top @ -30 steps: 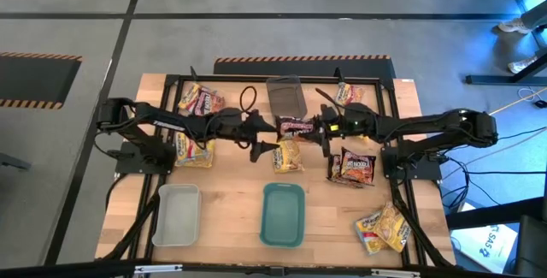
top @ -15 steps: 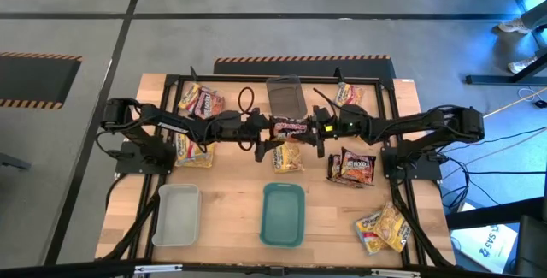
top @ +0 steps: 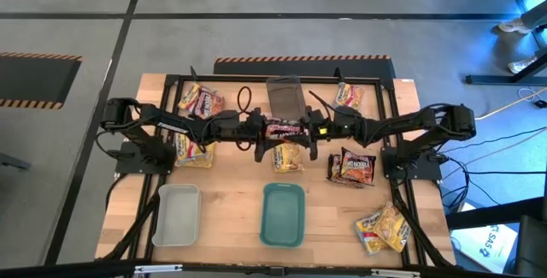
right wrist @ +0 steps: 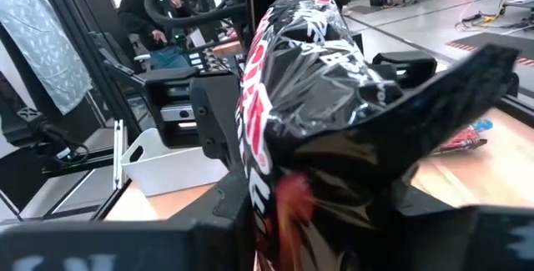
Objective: Sort Maruchan noodles
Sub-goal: Put the black noodle pack into the black bin
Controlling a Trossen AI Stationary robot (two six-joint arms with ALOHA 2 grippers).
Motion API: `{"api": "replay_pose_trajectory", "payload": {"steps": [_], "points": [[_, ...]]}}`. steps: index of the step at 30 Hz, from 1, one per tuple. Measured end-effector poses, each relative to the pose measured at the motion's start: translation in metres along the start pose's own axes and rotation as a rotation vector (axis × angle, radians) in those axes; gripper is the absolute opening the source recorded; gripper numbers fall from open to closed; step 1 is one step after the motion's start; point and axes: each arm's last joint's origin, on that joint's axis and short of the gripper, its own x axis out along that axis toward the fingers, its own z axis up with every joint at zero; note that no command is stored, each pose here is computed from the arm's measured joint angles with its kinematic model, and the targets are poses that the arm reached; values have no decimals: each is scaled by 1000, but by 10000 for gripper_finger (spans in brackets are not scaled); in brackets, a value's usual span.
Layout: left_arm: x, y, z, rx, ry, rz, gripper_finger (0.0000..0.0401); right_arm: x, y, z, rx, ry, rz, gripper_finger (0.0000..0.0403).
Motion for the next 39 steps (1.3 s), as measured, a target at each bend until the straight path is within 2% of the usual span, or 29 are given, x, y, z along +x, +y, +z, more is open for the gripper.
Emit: {"api": "replay_pose_trajectory", "payload": {"steps": [7,12,15,19,26,32,39], "points": [[0,-2,0,12,1,-10,177,0,0,0,6,0,-2,128],[0,-2,0,18,3,-9,156,0,-1,0,7,-1,-4,132],[0,-2,-1,19,8,-6,152,0,-1,-1,10,9,-4,156],[0,-1,-2,18,21,-17,151,-2,0,-1,9,44,18,212],[-2,-1,-7,26,91,-9,150,-26,-4,12,-40,152,-28,290],[-2,-2,-12,54,140,-9,150,-46,-4,22,-49,199,-126,312],[-4,-7,-20,86,213,-15,150,-50,-1,33,-57,120,-159,310]]}}
